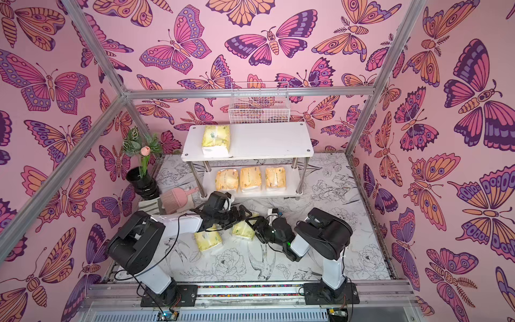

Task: Place the tissue boxes on the shelf by color
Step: Pick up the box of tissues from the center of the board, then place a box of tissues on the shelf.

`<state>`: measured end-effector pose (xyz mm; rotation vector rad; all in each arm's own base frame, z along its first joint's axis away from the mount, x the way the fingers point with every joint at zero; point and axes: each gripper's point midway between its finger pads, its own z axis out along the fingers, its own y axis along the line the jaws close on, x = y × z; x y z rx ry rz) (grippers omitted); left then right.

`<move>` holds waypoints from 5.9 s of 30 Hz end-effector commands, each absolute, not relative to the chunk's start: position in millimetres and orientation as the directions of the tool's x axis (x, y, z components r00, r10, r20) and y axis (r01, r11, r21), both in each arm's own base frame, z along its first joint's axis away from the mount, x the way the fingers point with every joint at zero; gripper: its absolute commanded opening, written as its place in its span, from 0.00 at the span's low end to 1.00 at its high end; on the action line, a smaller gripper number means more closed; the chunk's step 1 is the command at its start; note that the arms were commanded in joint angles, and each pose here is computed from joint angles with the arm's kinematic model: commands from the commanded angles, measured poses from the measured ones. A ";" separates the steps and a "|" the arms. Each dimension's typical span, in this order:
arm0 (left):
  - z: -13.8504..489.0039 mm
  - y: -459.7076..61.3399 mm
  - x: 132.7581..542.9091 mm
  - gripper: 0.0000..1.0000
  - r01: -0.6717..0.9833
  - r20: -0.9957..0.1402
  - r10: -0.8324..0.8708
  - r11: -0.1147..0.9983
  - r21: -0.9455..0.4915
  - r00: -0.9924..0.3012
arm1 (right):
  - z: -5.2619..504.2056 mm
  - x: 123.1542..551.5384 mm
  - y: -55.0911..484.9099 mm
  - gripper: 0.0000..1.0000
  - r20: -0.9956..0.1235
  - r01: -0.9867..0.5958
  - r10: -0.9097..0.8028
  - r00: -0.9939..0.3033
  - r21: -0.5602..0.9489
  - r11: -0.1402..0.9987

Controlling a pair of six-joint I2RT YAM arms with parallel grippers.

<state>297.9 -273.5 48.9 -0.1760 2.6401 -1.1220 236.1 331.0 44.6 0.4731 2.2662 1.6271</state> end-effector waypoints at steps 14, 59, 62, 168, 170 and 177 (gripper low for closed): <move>17.0 -265.3 262.9 1.00 -0.082 -0.094 -0.194 0.738 -0.670 -0.977 | -11.3 209.2 317.4 0.44 0.033 0.214 0.398 -0.917 0.881 0.421; 319.9 -184.9 224.9 1.00 0.412 -0.689 0.032 0.821 -0.395 -0.725 | 292.5 166.0 290.6 0.10 -0.342 -0.254 0.143 -0.929 0.867 0.428; 332.8 -186.3 227.4 1.00 0.432 -0.703 0.045 0.816 -0.384 -0.710 | 322.9 171.1 290.7 0.10 -0.387 -0.304 0.122 -0.914 0.851 0.428; 363.6 -121.3 249.6 1.00 0.190 -0.772 -0.155 0.922 -0.337 -0.617 | 394.6 473.8 303.3 0.73 -0.551 -0.362 0.269 -0.790 0.773 0.522; 363.3 -121.4 249.8 1.00 0.189 -0.771 -0.156 0.922 -0.338 -0.617 | 395.4 473.1 304.2 0.73 -0.550 -0.361 0.270 -0.790 0.775 0.519; 362.4 -121.0 249.1 1.00 0.189 -0.771 -0.154 0.923 -0.336 -0.617 | 394.9 469.7 302.4 0.73 -0.548 -0.356 0.276 -0.790 0.775 0.522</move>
